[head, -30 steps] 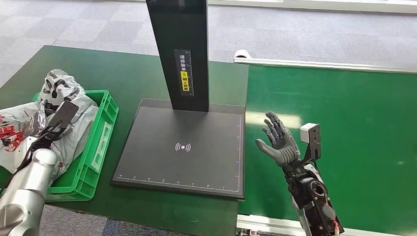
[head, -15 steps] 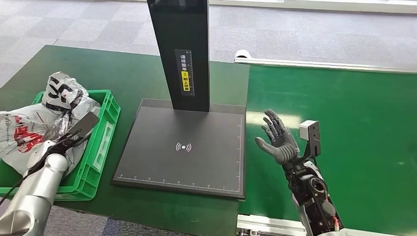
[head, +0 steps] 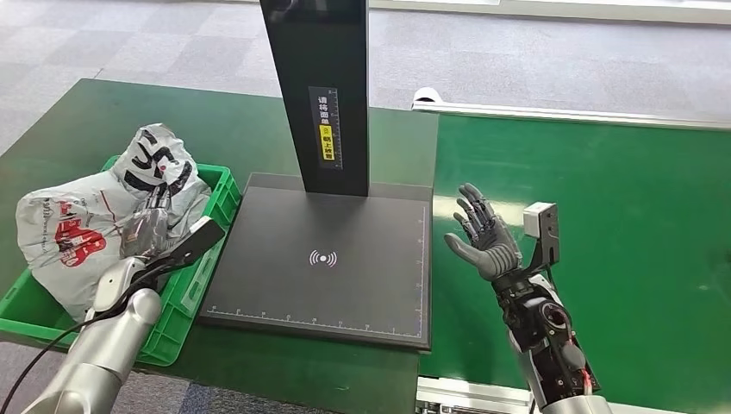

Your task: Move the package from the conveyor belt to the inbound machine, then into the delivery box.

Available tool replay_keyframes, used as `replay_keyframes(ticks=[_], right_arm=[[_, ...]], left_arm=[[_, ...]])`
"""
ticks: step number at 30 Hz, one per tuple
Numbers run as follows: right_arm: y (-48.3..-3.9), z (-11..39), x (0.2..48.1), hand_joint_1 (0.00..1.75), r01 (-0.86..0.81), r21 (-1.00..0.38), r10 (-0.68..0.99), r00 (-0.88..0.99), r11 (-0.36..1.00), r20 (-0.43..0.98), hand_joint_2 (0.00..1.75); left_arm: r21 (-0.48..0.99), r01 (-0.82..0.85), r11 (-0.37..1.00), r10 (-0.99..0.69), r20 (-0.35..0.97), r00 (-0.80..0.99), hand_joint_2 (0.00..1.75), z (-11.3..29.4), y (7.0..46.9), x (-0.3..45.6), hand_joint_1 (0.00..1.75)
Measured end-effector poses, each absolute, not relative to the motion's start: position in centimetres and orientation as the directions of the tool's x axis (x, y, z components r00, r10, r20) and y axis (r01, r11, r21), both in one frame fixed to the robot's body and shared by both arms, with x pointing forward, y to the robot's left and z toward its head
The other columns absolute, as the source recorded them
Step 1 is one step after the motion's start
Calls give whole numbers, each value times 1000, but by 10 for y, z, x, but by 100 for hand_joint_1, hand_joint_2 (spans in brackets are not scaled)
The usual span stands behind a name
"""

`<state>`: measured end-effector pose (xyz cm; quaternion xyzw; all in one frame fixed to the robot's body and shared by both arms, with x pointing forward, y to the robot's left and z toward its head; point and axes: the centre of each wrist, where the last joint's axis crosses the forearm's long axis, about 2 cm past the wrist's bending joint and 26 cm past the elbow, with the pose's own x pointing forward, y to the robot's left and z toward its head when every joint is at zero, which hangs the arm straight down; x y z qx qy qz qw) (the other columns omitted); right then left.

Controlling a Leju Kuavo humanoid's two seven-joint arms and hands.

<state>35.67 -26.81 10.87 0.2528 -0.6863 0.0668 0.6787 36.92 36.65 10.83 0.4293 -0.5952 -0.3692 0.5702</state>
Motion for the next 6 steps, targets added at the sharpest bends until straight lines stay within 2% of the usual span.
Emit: replay_keyframes(ticks=[6], right_arm=[[-268,109,358,0,-441,251,-254,54,862,966,175]], left_arm=[[927,-102,360,-933,360,-16,0,110,359,366,0]])
